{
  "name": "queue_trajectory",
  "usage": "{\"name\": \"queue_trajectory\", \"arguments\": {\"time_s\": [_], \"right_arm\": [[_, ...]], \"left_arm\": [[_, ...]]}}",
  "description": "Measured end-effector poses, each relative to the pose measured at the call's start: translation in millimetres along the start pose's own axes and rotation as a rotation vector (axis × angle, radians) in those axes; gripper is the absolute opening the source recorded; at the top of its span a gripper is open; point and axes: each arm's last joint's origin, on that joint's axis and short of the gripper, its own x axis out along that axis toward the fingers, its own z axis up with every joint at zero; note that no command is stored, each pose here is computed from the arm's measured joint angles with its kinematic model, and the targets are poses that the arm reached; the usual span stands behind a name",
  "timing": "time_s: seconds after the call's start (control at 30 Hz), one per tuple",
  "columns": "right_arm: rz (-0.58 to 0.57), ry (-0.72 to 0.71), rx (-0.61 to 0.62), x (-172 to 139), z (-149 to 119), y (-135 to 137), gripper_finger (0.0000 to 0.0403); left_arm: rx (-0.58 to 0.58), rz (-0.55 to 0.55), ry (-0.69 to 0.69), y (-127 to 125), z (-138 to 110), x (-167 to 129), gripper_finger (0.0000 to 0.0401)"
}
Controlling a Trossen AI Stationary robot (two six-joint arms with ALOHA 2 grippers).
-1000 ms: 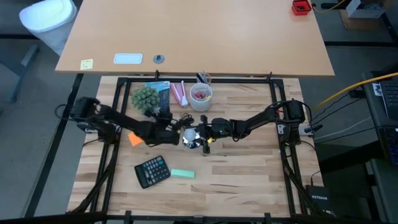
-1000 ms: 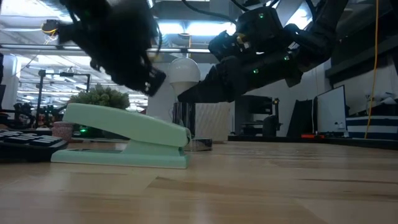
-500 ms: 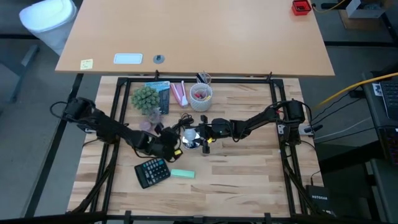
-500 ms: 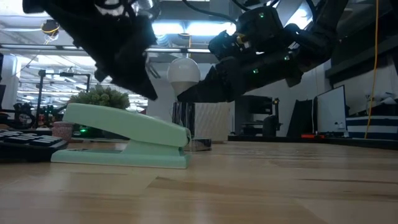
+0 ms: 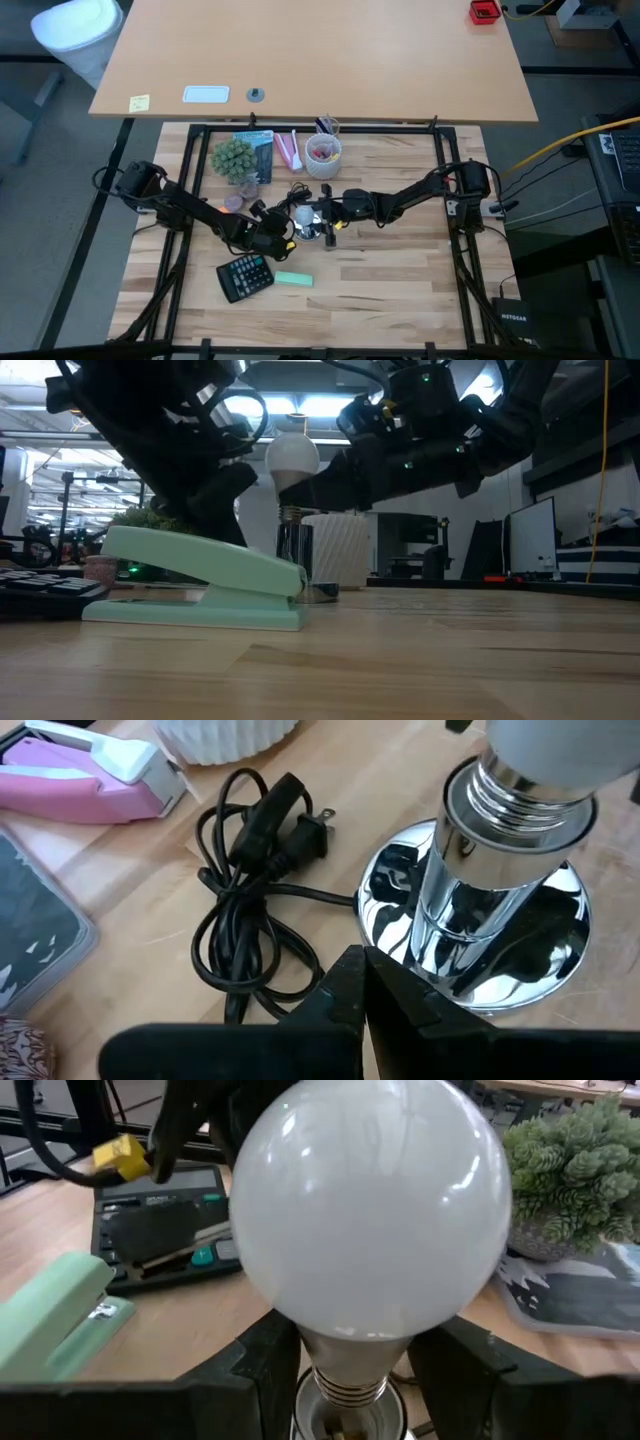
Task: Screw lightbulb
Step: Remove the lightbulb from the lamp
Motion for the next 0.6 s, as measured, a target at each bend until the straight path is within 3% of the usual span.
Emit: {"name": "queue_trajectory", "arguments": {"time_s": [0.17,0.4,0.6], "right_arm": [[-0.006,-0.016,-0.001,-1.2,4.0,-0.6,0.0174],[-0.159,-0.006,-0.024,-8.3,16.8,-9.1,0.0174],[-0.289,0.194,-0.010,-21.5,14.2,-22.8,0.0174]], "left_arm": [[0.000,0.001,0.000,0.0,0.0,0.0,0.0000],[0.008,0.001,0.000,0.1,-0.1,-0.2,0.0000],[0.009,0.002,0.000,0.1,-0.2,-0.4,0.0000]]}}
